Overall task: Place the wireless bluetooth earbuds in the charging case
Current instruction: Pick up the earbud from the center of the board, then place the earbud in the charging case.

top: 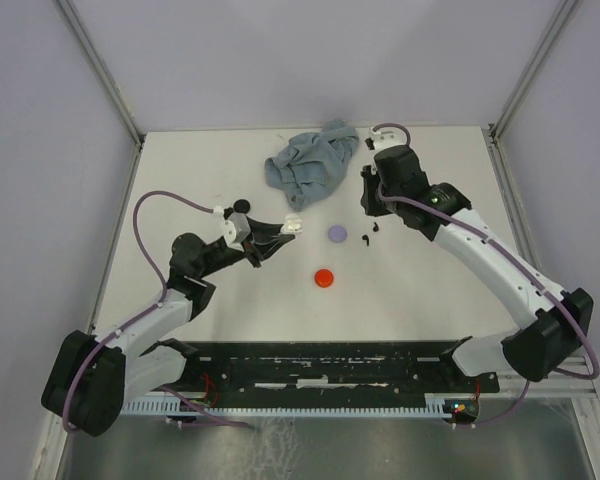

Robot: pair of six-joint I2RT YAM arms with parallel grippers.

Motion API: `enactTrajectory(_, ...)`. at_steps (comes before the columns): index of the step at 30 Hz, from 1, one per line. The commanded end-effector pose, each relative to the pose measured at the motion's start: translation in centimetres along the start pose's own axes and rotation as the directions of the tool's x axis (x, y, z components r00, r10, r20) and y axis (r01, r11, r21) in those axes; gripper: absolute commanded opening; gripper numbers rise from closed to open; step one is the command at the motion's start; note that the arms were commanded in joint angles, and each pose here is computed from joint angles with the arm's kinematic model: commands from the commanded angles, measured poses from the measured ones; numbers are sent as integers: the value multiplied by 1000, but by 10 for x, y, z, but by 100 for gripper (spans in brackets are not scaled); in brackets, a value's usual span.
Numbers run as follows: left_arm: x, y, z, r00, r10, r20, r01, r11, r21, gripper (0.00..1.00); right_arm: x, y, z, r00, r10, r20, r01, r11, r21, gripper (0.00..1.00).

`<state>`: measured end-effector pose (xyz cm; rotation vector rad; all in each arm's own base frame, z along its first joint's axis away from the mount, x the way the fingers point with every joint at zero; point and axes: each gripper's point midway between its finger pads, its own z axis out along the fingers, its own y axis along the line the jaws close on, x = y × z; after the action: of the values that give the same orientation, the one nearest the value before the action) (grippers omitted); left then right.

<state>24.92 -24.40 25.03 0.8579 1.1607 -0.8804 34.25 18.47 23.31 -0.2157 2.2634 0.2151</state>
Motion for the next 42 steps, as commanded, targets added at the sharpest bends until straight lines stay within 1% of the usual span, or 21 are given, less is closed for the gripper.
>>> enactTrajectory(1, -33, -3, 12, 993, 78, 86, -83, 995, 56, 3, -38, 21, -32, 981, -8, 195, 19, 998, -55, 17)
enactTrajectory(6, -38, 0, 17, 993, 67, 100, -73, 996, 54, 3, -49, 56, -59, 948, -27, 316, 81, 984, -159, 16)
enactTrajectory(12, -41, 3, 19, 991, 45, 122, -50, 998, 38, 3, -59, 98, -85, 886, -28, 462, 163, 953, -255, 16)
enactTrajectory(19, -43, 3, 21, 990, 31, 136, -36, 999, 38, 3, -59, 148, -108, 824, -37, 566, 288, 887, -361, 16)
enactTrajectory(24, -43, 3, 21, 989, 26, 143, -32, 999, 37, 3, -52, 172, -109, 807, -52, 588, 348, 846, -403, 16)
enactTrajectory(32, -44, 3, 22, 989, 21, 149, -27, 999, 40, 3, -47, 176, -96, 794, -99, 600, 380, 851, -362, 16)
enactTrajectory(42, -48, 3, 25, 986, 12, 167, -20, 999, 47, 3, -31, 179, -77, 806, -152, 572, 404, 847, -345, 17)
